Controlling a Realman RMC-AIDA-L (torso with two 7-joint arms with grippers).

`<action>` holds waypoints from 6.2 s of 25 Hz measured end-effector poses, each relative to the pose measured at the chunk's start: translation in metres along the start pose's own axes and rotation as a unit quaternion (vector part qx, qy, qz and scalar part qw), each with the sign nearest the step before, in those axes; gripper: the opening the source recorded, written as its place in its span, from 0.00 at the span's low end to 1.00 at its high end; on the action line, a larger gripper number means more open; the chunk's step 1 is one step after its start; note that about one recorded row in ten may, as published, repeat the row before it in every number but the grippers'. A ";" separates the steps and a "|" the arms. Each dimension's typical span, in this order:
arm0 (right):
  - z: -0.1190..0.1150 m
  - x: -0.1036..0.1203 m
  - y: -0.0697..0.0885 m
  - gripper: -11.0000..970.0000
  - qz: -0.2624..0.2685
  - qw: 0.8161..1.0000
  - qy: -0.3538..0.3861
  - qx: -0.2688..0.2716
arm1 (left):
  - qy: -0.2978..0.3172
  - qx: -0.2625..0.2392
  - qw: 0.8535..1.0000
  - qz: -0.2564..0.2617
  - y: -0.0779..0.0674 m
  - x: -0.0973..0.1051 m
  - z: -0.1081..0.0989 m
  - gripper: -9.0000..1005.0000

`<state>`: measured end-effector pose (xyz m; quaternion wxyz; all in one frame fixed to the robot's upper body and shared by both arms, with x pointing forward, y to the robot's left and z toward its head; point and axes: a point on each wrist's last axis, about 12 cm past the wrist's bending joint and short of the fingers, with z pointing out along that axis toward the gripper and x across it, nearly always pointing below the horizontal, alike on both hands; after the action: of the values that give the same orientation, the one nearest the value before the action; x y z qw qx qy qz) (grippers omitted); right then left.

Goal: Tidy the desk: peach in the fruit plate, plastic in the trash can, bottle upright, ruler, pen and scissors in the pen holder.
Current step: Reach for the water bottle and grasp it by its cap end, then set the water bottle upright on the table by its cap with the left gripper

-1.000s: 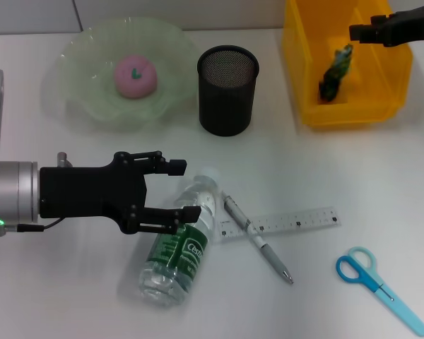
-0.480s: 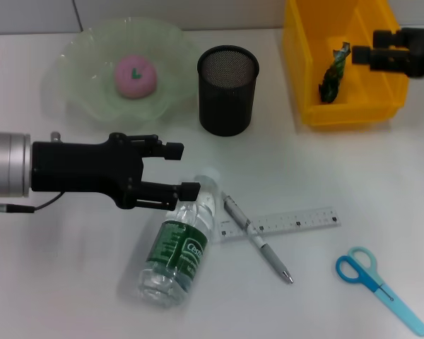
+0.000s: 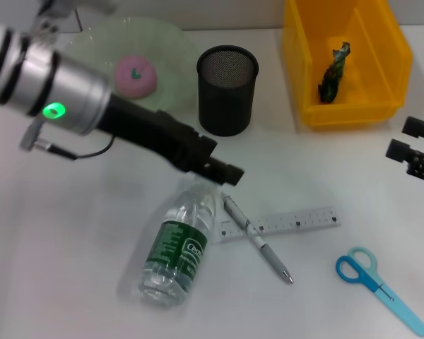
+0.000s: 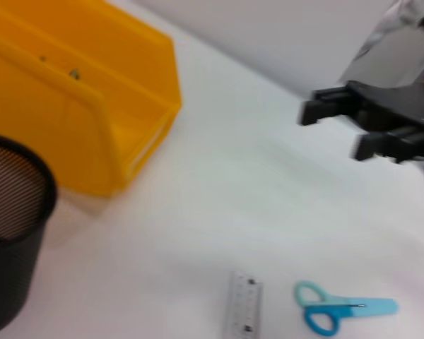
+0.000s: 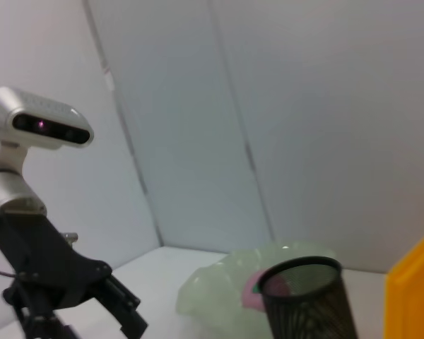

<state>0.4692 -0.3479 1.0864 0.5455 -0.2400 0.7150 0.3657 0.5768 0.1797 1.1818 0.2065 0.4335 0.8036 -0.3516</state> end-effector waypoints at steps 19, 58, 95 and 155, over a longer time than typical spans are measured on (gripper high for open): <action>-0.008 0.011 0.006 0.68 -0.003 1.000 -0.017 -0.001 | 0.148 -0.157 0.968 -0.126 0.000 -0.050 0.053 0.82; -0.009 0.013 0.007 0.68 -0.003 1.000 -0.022 0.001 | 0.136 -0.181 0.962 -0.155 0.024 -0.023 0.078 0.82; -0.037 0.015 0.008 0.68 0.004 0.998 -0.057 0.038 | 0.065 -0.147 0.984 -0.070 0.012 -0.013 0.057 0.47; -0.023 0.008 0.010 0.68 0.014 0.996 -0.093 0.002 | -0.377 -0.102 0.917 0.081 0.028 0.131 -0.028 0.07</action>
<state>0.4454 -0.3594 1.0850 0.6048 -0.1936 0.6654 0.3925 0.5288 0.2836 1.1065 0.5652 0.3092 0.6599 -0.3866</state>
